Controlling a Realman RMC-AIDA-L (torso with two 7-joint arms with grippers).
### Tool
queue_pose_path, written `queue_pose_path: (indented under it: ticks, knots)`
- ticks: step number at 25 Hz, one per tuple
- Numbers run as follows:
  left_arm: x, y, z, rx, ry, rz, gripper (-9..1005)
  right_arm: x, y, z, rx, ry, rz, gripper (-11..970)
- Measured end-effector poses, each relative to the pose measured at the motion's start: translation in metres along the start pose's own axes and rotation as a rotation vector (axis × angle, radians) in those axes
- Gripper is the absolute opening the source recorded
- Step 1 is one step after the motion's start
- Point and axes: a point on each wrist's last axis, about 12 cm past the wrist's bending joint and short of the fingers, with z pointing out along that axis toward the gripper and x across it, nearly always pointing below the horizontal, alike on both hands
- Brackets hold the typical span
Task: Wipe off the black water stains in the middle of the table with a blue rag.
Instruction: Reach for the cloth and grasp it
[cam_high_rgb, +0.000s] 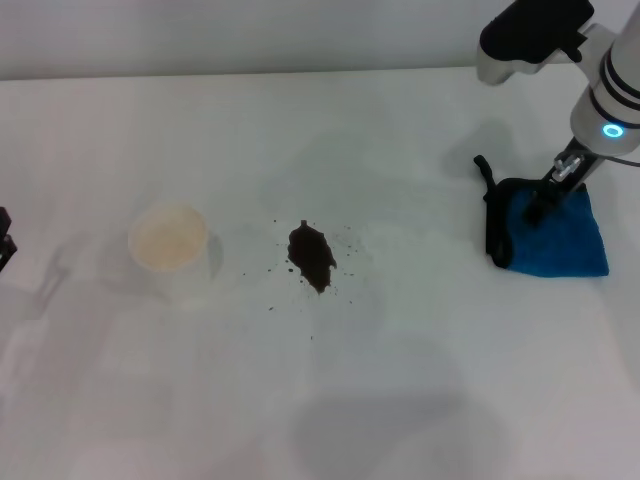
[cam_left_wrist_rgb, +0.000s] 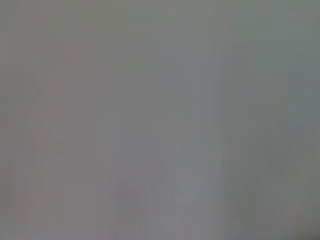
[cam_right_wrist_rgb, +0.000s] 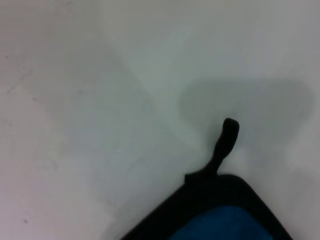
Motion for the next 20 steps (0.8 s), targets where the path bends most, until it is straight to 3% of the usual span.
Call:
queue_pose_path:
  ticks: [7,18,20]
  knots:
    - [0.0,-0.003,0.0,0.01,-0.001,-0.002,893,0.006,-0.006,0.011,-0.003,0.02,0.009,754]
    - [-0.001,-0.004,0.003,0.011,-0.006,-0.003,892,0.007,-0.01,0.017,-0.016,0.025,0.028,545]
    - [-0.001,-0.004,0.003,0.011,-0.004,-0.004,892,0.006,-0.01,0.019,-0.016,0.027,0.025,464]
